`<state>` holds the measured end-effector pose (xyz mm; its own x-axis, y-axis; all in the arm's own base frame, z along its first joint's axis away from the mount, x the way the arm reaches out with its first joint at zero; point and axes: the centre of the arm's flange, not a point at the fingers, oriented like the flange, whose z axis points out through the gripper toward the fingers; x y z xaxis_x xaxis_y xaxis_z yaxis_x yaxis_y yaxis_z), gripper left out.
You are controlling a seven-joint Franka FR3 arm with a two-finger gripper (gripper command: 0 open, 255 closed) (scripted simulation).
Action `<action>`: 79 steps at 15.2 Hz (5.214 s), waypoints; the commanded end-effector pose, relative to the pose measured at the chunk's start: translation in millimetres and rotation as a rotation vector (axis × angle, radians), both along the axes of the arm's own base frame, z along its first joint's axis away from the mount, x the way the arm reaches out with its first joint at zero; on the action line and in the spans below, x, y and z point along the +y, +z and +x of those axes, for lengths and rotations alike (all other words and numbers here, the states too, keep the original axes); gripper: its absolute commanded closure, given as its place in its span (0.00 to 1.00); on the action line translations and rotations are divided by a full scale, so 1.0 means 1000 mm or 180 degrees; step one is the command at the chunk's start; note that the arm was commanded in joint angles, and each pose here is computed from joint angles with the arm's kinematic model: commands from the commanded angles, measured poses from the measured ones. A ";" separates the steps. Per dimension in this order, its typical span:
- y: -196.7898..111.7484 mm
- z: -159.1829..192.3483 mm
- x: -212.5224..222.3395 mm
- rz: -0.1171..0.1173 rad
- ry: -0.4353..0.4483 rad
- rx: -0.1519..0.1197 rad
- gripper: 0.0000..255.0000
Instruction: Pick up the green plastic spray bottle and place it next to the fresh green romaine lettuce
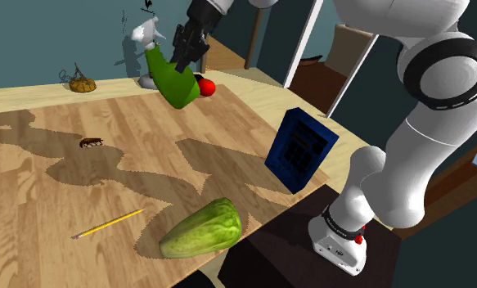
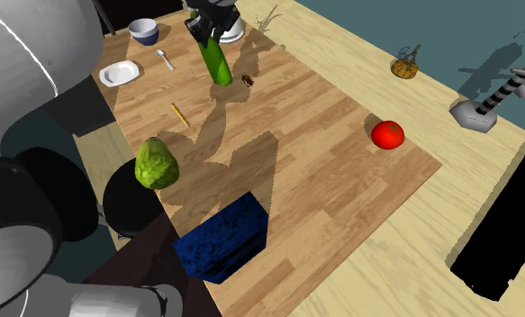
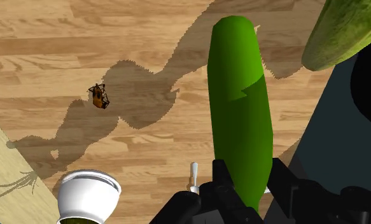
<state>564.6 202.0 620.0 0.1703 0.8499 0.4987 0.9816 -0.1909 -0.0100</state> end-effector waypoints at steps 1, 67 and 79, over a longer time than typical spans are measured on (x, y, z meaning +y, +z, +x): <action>0.002 -0.011 0.024 0.0001 -0.0004 -0.0001 1.00; -0.235 -0.111 0.283 0.0001 -0.0004 -0.0001 1.00; -0.298 -0.111 0.283 0.0001 -0.0004 -0.0001 1.00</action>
